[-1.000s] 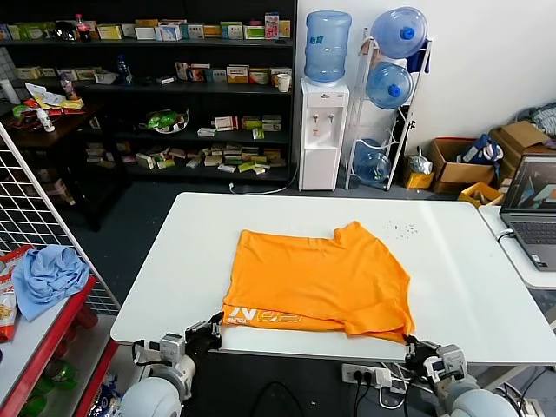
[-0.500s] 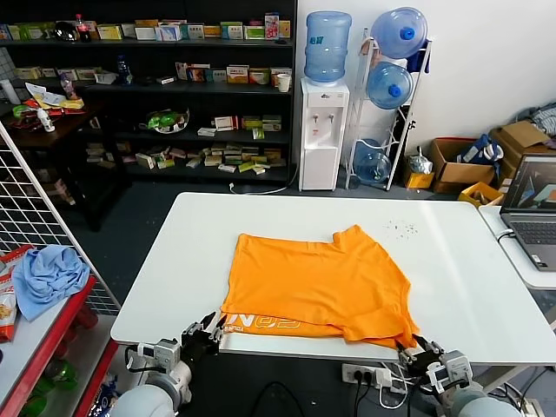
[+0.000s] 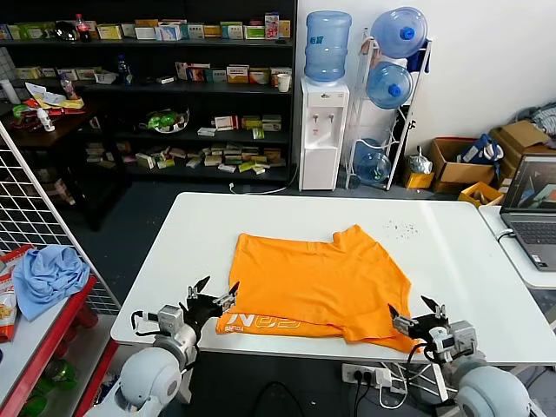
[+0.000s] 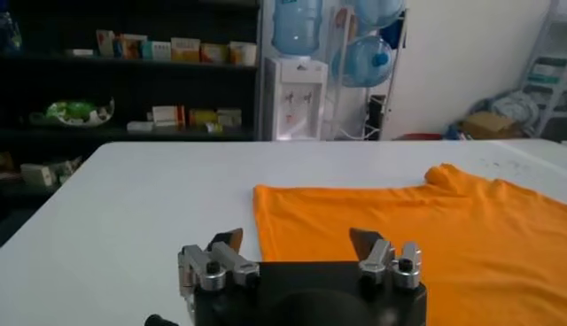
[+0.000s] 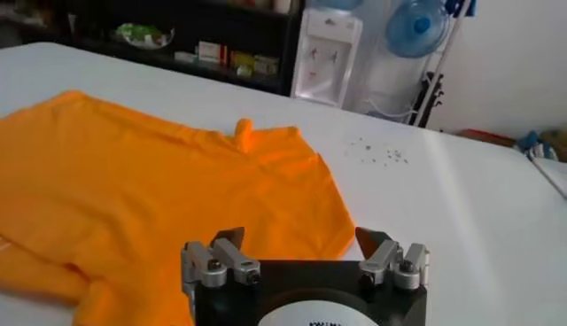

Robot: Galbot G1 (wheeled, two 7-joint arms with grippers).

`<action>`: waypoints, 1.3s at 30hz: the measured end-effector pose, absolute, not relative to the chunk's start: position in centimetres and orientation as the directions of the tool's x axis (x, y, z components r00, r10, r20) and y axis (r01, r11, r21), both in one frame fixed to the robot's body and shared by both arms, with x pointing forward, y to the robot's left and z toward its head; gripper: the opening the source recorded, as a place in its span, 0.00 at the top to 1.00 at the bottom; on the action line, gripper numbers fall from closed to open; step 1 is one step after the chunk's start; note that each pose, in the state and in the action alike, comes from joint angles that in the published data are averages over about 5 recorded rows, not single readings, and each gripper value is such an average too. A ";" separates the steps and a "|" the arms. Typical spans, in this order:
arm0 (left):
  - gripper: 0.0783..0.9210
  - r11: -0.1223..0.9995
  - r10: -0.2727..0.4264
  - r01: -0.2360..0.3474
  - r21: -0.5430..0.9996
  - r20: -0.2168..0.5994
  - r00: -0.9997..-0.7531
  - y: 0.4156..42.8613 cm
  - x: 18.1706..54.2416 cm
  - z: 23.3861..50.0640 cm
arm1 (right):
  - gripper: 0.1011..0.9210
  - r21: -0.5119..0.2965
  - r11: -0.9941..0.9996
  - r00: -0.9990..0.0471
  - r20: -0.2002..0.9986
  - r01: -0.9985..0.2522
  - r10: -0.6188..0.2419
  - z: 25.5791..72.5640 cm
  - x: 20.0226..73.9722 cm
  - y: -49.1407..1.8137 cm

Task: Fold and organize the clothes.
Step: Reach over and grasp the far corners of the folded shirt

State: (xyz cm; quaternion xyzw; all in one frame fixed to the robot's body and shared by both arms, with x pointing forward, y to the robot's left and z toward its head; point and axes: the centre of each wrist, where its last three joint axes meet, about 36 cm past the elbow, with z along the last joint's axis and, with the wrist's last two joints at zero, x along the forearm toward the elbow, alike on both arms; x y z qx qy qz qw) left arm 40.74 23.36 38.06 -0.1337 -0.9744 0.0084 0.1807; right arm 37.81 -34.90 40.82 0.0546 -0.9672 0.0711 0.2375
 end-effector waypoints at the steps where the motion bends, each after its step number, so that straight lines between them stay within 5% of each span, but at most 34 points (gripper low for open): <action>1: 0.12 0.965 0.262 0.256 -0.065 0.347 -0.901 23.3 41.6 38.0 | 0.12 -0.102 0.986 -0.886 0.459 -0.132 -0.071 40.8 38.7 -35.2; 22: 0.12 0.971 0.235 0.233 -0.058 0.426 -0.873 19.7 58.9 36.6 | 0.12 0.057 0.996 -0.853 0.514 -0.073 -0.092 39.7 56.0 -38.5; 34: 0.12 0.982 0.181 0.186 -0.043 0.507 -0.843 20.1 62.4 34.5 | 0.12 0.108 0.989 -0.807 0.573 -0.100 -0.144 37.2 60.2 -37.1; 39: 0.13 0.984 0.169 0.173 -0.043 0.525 -0.834 20.4 62.7 33.8 | 0.20 0.116 0.986 -0.793 0.585 -0.122 -0.167 36.4 61.2 -36.0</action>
